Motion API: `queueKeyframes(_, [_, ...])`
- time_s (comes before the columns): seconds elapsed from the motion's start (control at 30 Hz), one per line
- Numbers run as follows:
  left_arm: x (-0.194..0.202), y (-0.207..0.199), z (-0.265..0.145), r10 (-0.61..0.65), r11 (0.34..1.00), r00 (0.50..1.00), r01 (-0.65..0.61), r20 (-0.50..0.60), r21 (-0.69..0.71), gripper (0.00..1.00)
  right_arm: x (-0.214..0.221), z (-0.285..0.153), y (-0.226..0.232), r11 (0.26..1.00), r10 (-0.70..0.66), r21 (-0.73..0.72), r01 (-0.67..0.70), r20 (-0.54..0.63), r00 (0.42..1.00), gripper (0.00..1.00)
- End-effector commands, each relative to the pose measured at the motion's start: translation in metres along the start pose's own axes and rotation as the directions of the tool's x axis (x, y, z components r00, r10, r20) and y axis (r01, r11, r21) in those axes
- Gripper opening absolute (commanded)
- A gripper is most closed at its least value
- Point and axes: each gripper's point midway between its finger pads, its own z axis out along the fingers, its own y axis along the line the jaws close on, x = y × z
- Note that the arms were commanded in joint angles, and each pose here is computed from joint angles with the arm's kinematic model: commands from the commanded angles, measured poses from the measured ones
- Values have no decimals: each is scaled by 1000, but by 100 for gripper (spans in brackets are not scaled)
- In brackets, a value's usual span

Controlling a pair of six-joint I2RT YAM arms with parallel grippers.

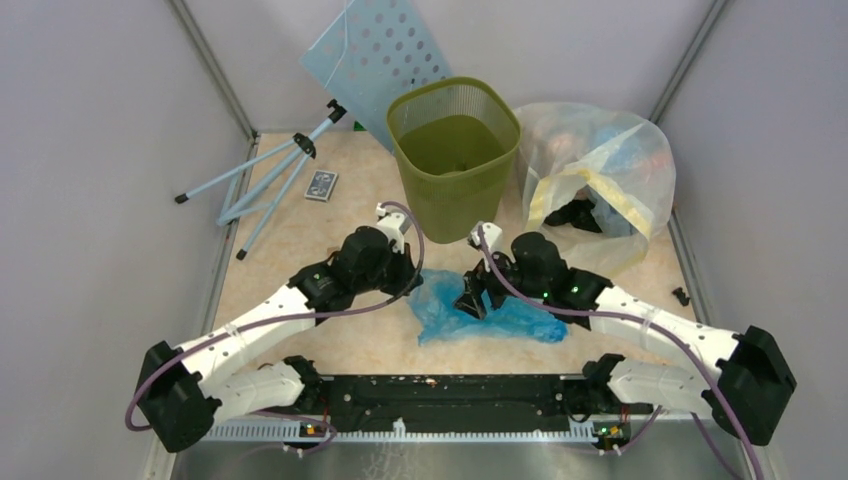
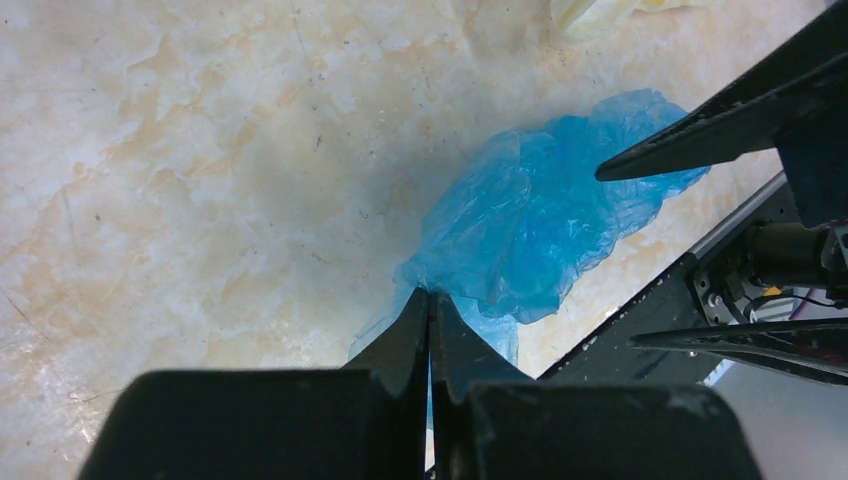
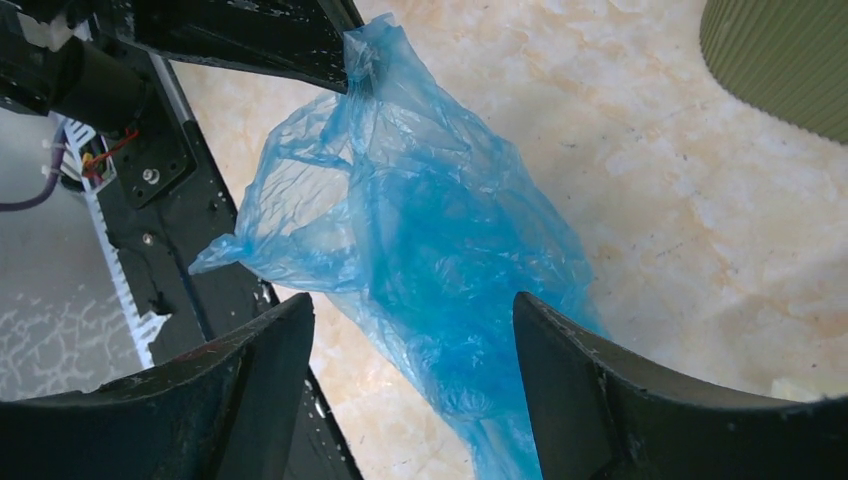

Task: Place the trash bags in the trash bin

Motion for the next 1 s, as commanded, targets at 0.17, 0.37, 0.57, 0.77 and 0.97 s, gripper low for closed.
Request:
queueKeyframes(0.17, [-17,-17,-17,2,999,1000,-3,31,54,0,-1,26,-1,985,-174,-1,174,-14,985,65])
queueKeyframes(0.37, [-22,-12,-19,-3,1000,999,2,50,20,0,19,42,16,969,-234,-102,226,-74,969,53])
queueKeyframes(0.57, [-27,-4,-24,-1,1000,997,3,78,-22,0,-19,32,7,986,-164,35,163,20,986,0])
queueKeyframes(0.77, [-20,16,-29,-5,994,995,16,100,-109,3,-97,-30,-49,927,-35,373,-51,221,975,0])
queueKeyframes(0.97, [-14,27,-34,-26,989,990,46,139,-139,18,-119,-55,-62,872,14,466,-150,281,959,0])
